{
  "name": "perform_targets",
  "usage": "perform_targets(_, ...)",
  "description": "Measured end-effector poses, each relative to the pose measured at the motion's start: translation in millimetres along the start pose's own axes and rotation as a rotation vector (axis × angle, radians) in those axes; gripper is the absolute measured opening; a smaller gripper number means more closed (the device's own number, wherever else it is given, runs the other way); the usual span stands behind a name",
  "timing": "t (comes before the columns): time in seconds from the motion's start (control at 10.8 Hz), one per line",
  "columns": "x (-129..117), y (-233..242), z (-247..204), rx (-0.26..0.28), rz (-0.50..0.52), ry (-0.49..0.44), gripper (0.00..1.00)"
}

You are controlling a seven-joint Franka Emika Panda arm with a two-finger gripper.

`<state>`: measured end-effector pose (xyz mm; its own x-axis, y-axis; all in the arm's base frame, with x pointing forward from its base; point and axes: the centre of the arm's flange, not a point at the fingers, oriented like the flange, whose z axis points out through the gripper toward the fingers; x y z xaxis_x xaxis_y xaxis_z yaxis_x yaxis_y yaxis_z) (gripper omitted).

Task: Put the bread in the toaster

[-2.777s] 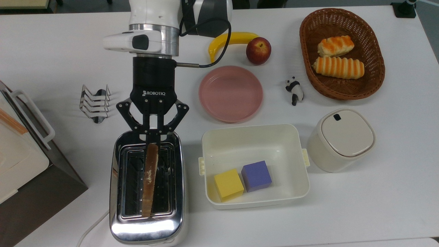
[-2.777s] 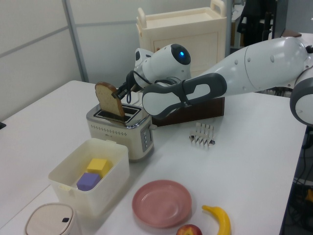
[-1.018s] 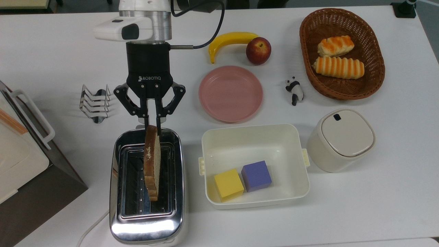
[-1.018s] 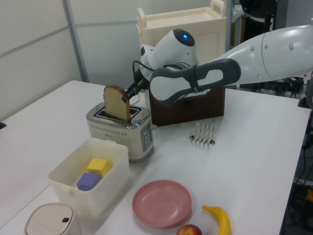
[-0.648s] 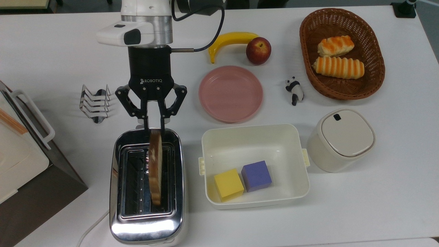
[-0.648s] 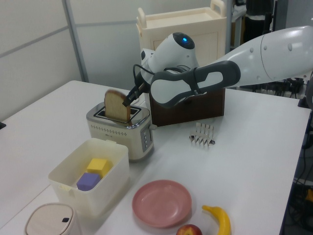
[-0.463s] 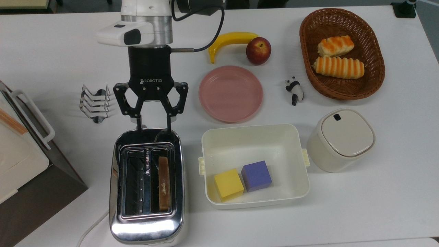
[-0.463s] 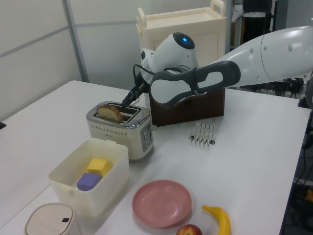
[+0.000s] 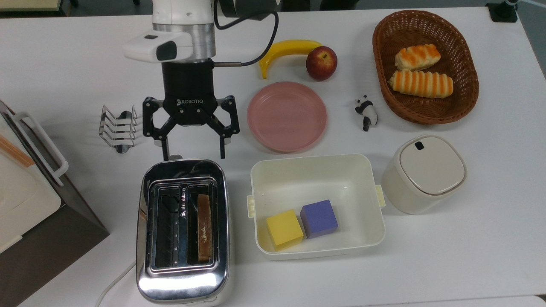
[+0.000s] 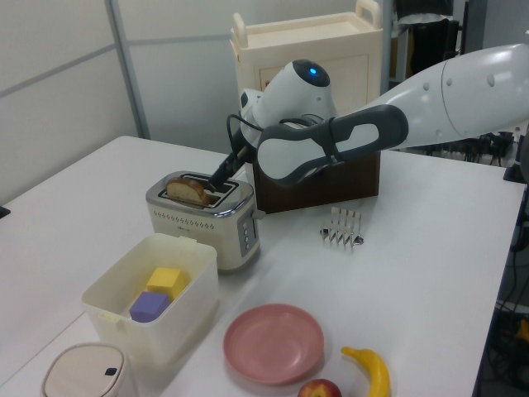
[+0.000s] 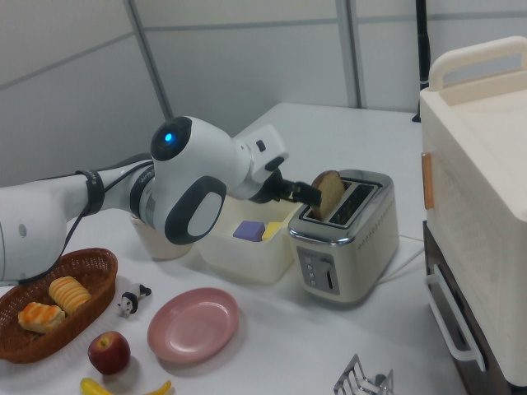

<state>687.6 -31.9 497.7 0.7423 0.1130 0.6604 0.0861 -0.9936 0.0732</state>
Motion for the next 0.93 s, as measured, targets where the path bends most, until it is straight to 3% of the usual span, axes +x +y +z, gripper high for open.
perform_targets(0.28, -20, -7, -12, 0.053, -0.028, -0.231, 1.00)
perform_targets(0.65, -34, -10, -55, 0.074, -0.098, -0.517, 1.00)
perform_targets(0.93, -39, -8, -106, 0.081, 0.000, -0.695, 1.00)
